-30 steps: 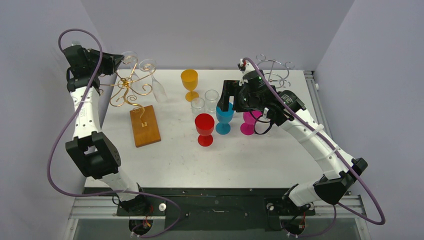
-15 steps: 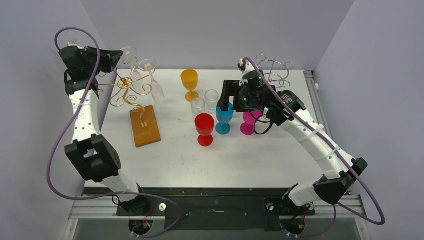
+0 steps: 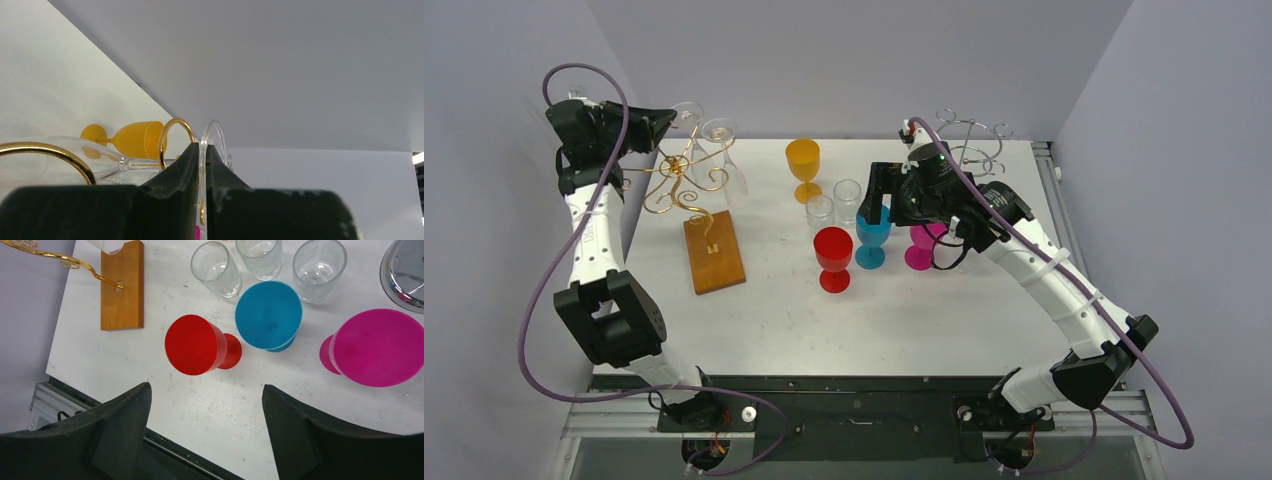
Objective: Take the wine glass off the wine glass rack
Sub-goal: Pick up the wine glass from the wine rack.
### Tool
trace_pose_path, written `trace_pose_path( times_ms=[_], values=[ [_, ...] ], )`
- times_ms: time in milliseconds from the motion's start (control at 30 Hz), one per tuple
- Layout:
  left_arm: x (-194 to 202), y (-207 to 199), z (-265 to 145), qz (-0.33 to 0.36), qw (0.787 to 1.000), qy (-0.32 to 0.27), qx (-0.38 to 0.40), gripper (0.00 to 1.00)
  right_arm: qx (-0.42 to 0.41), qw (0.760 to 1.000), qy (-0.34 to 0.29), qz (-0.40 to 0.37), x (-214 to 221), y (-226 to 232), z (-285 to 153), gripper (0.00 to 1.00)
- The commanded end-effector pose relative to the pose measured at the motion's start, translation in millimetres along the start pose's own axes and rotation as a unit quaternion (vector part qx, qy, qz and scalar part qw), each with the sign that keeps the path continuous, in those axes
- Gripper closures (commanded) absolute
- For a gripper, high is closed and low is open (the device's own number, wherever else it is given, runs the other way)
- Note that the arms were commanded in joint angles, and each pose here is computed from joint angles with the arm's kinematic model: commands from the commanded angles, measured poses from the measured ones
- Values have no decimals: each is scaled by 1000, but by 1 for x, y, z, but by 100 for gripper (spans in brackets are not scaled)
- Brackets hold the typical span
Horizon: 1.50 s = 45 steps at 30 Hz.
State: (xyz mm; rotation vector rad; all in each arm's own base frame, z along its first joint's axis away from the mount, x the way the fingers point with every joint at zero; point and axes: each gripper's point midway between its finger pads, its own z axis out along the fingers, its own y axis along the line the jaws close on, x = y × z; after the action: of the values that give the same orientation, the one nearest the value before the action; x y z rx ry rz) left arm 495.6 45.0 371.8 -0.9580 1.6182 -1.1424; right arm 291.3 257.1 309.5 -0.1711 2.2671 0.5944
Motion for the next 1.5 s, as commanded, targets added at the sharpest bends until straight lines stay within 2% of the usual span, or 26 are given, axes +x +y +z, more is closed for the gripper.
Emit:
trace_pose_path(
  times_ms=[0,667,1033,1233,1467],
  values=[
    [3,-53,-31,46,997,-11,63,100,-10,999,-34,9,-16,3,-8,24],
    [-29,-41,-67,65,993,-96,13,100,-10,999,-31,5,-14,3,-6,24],
    [-63,-54,-46,65,987,-143,39,100,-6,1000,-29,1,-17,4,-4,24],
    [-75,-65,-31,62,984,-154,64,100,-6,1000,-31,0,-21,5,-4,24],
    [-75,-96,-13,76,979,-150,116,100,-6,999,-35,-1,-24,5,-3,24]
  ],
)
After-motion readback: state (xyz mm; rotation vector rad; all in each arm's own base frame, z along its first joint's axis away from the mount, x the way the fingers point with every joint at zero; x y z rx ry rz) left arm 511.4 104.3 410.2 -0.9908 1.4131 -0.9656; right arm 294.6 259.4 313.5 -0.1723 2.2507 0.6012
